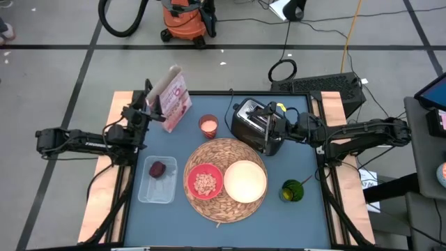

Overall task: Arrange a breakfast setting
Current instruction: Put the bagel from the toaster to the white plate

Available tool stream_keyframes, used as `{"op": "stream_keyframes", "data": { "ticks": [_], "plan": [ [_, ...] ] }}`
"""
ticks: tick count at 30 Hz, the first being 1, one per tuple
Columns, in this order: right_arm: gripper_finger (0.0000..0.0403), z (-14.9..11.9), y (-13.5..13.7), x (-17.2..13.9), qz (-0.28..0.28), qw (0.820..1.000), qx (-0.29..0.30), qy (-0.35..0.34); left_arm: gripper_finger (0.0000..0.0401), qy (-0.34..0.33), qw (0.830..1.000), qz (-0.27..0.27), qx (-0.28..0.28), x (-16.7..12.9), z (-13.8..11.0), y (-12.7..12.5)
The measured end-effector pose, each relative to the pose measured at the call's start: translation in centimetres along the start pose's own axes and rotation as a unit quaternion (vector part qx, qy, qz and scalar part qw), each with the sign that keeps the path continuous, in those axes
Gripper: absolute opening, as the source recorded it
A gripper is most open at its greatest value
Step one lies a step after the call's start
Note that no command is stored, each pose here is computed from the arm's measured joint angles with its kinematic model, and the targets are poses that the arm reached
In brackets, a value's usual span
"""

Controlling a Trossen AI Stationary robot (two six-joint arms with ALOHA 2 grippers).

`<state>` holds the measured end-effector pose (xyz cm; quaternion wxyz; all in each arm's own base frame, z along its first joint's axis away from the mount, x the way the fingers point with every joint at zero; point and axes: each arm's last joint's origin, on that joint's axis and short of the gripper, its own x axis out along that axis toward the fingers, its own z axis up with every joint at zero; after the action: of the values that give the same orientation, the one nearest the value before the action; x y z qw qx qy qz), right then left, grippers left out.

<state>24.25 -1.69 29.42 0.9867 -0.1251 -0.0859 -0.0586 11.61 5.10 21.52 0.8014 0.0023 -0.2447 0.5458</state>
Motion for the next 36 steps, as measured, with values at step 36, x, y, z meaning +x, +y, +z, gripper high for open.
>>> {"op": "stream_keyframes", "data": {
  "ticks": [36],
  "plan": [
    [0.0368, -0.4, 0.1, 0.0, 0.005, 1.0, -0.002, 0.021, 0.0393, -0.059, 0.998, -0.004, -0.034, 3.3, 5.0, -3.3]
  ]
}}
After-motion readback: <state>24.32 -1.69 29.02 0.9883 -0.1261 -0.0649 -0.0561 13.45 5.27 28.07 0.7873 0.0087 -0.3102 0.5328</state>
